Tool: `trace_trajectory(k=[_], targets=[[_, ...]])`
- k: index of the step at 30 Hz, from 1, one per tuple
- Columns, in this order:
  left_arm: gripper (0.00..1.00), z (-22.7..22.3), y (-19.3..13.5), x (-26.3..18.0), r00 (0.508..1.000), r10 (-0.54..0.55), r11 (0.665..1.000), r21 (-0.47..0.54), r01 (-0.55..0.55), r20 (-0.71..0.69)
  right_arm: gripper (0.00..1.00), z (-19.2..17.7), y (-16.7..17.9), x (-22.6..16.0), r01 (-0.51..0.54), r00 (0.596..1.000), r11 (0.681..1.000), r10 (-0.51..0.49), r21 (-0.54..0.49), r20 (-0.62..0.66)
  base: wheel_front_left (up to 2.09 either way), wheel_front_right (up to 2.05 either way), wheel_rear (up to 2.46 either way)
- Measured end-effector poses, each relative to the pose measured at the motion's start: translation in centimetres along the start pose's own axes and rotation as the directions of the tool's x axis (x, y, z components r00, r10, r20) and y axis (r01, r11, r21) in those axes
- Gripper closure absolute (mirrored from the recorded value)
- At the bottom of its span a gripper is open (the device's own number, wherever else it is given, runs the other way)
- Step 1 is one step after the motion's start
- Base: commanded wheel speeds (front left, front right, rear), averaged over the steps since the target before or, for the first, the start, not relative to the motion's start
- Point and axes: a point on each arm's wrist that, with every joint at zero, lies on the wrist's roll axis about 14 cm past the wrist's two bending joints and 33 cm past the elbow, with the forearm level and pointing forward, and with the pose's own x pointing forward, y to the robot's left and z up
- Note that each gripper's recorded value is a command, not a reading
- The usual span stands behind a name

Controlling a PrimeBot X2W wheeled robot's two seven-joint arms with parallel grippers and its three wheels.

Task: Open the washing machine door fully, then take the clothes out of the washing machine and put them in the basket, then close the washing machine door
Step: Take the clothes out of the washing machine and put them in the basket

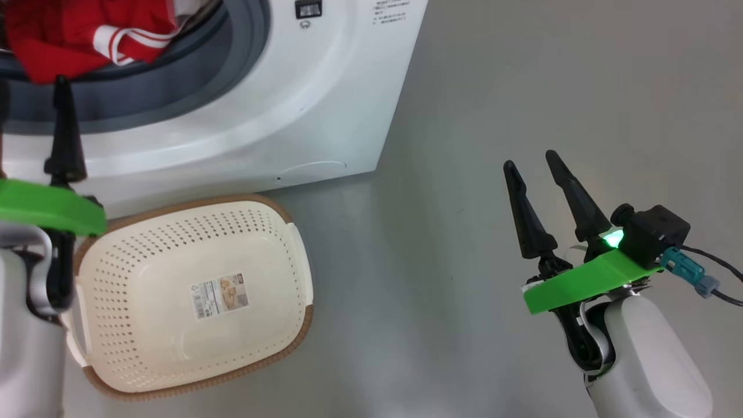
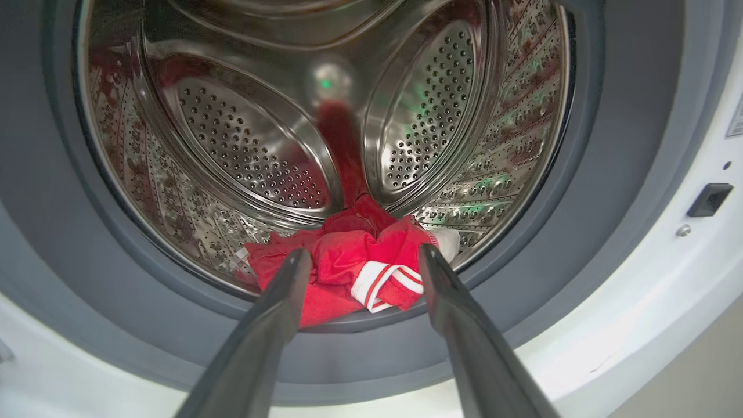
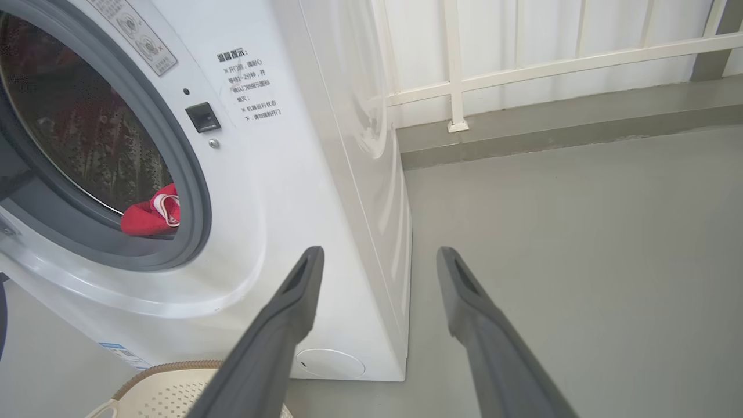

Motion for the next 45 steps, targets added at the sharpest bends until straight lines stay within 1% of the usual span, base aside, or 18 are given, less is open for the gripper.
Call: trace_trajectory(k=[2,3,7,12,19,23,27,36,40,45], targets=[[0.0,-0.2,0.0,0.4,1.0,-0.003,1.0,0.0,0.003,-0.008,0.0,-0.2,-0.1,0.0,0.002,1.0,1.0,-0.002,0.0,-0.005,0.0,0.0,0.0],[0.0,-1.2,0.1,3.1,0.999,-0.015,1.0,0.021,0.016,-0.038,0.0,-0.8,-0.6,0.5,0.011,1.0,1.0,-0.011,-0.006,-0.015,0.0,0.0,0.0],[0.0,-2.4,-0.1,5.7,0.996,-0.027,0.999,0.028,0.029,-0.082,0.0,-1.9,-1.2,0.5,0.027,0.999,1.0,-0.028,-0.009,-0.042,0.0,0.0,0.0],[0.0,-2.6,-0.2,8.0,0.995,-0.032,0.999,0.023,0.035,-0.096,0.0,-2.4,-1.2,1.0,0.024,0.999,1.0,-0.025,-0.01,-0.049,0.0,0.0,0.0],[0.0,-4.3,-0.2,10.5,0.985,-0.024,0.999,0.038,0.031,-0.169,0.0,-3.3,-1.5,1.3,0.033,0.997,0.999,-0.033,-0.011,-0.068,0.0,0.0,0.0],[0.0,-5.8,0.5,11.6,0.974,0.001,1.0,0.018,0.003,-0.228,0.0,-3.8,-2.1,1.0,0.052,0.995,0.999,-0.053,-0.013,-0.081,0.0,0.0,0.0],[0.0,-6.6,0.9,12.5,0.968,0.019,1.0,0.009,-0.018,-0.252,0.0,-3.8,-2.8,0.6,0.073,0.994,0.997,-0.074,-0.021,-0.086,0.0,0.0,0.0],[0.0,-8.9,2.7,13.4,0.934,0.104,0.994,0.021,-0.103,-0.342,0.0,-3.6,-3.8,0.3,0.102,0.991,0.994,-0.104,-0.032,-0.085,0.0,0.0,0.0],[0.0,-10.4,2.7,13.2,0.903,0.109,0.994,0.021,-0.11,-0.415,0.0,-3.5,-4.0,0.2,0.108,0.99,0.994,-0.11,-0.036,-0.083,0.0,0.0,0.0],[0.0,-10.8,2.6,13.1,0.889,0.106,0.994,0.029,-0.104,-0.446,0.0,-3.4,-4.0,0.2,0.109,0.991,0.994,-0.111,-0.033,-0.08,0.0,0.0,0.0]])
